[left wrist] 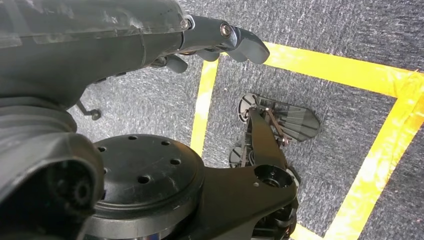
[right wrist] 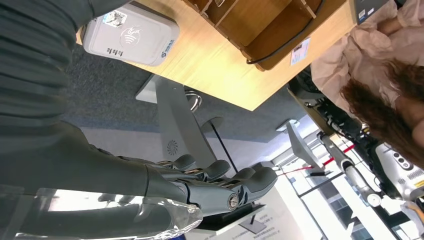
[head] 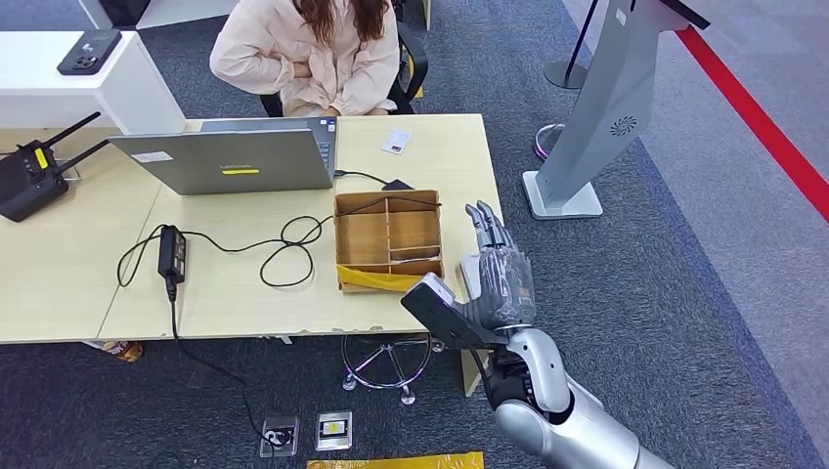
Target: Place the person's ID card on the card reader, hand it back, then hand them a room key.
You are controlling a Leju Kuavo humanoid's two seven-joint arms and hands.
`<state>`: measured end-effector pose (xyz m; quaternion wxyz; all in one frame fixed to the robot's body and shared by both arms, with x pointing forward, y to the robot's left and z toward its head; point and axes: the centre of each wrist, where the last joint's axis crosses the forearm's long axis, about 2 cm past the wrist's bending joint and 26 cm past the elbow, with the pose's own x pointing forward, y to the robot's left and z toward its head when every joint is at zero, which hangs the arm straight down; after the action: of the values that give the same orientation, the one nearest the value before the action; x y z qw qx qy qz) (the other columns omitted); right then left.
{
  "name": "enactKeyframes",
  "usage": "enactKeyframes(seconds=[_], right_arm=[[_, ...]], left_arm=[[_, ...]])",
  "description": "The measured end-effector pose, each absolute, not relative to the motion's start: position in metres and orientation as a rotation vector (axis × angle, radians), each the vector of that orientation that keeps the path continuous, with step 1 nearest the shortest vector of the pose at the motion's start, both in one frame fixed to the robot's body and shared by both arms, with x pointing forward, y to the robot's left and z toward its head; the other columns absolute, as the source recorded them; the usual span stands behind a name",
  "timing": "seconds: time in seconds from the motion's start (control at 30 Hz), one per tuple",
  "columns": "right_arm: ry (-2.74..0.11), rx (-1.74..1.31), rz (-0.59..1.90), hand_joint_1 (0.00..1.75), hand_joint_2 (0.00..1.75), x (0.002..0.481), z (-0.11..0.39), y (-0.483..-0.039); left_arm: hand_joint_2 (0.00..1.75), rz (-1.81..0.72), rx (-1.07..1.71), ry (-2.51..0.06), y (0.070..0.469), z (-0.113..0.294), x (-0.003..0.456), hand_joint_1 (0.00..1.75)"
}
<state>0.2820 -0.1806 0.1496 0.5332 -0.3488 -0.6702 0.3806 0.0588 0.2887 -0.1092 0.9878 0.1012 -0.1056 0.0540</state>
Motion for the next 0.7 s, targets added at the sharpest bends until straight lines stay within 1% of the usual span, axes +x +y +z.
enactKeyframes(seconds=[0.7], right_arm=[[-1.552,-0.828,0.978,0.00,1.75,0.301,0.136,-0.157]], left_arm=[[0.00,0.094,0.187,-0.231,0.289,-0.108,0.065,0.00]])
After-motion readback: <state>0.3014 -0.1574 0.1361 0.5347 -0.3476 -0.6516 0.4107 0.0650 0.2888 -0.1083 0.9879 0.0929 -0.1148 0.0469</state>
